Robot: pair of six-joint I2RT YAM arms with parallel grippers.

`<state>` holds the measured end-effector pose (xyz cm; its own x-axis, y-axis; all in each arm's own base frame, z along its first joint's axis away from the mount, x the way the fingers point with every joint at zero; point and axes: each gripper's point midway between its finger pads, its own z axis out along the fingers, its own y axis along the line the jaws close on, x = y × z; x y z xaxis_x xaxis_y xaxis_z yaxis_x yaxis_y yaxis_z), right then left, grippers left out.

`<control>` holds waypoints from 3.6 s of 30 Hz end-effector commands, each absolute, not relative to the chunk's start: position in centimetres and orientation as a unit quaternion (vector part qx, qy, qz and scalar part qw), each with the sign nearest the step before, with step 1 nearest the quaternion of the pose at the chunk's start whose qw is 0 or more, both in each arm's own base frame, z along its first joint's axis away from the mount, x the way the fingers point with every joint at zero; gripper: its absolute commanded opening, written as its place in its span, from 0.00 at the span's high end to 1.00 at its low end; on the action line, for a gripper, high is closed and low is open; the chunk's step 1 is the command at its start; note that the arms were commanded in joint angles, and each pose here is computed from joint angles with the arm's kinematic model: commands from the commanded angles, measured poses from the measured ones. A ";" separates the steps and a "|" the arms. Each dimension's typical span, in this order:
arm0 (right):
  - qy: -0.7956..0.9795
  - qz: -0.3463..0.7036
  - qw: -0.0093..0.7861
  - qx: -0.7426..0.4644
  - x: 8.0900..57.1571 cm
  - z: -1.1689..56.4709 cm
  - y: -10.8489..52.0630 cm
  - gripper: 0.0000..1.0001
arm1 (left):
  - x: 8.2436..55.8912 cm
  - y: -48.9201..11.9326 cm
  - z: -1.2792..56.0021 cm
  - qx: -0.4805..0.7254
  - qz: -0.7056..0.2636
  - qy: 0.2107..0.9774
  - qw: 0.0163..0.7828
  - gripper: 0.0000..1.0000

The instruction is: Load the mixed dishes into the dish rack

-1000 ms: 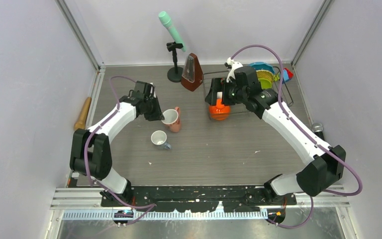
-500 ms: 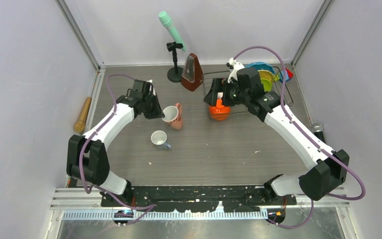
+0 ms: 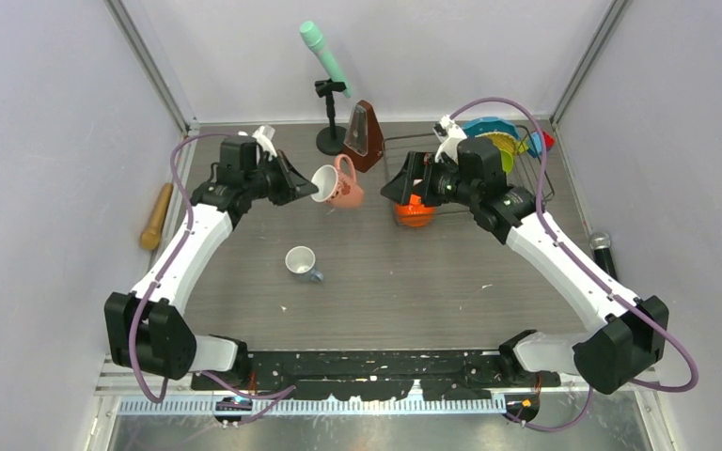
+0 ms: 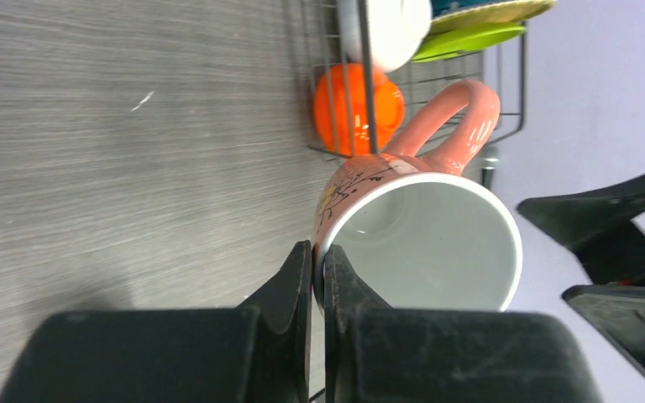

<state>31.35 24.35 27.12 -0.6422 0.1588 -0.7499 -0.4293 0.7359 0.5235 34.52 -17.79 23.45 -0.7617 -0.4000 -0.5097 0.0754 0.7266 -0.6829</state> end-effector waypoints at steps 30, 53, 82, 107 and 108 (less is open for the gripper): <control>0.691 0.485 0.526 -0.100 28.3 36.5 25.2 0.04 | 32.3 -22.4 39.6 -0.081 -0.659 0.675 0.323 1.00; 0.612 0.610 0.503 -0.024 27.9 40.4 26.3 0.01 | 31.4 -25.6 42.3 -0.050 -0.760 0.587 0.275 1.00; 0.566 0.656 0.499 0.001 29.9 43.4 27.3 0.01 | 29.6 -25.3 41.5 -0.051 -0.754 0.599 0.266 1.00; 0.585 0.671 0.455 -0.045 29.7 42.5 28.9 0.12 | 29.9 -25.9 40.2 -0.053 -0.753 0.604 0.254 1.00; 0.586 0.671 0.453 -0.043 29.7 42.4 28.9 0.16 | 29.9 -25.9 40.1 -0.053 -0.753 0.605 0.255 1.00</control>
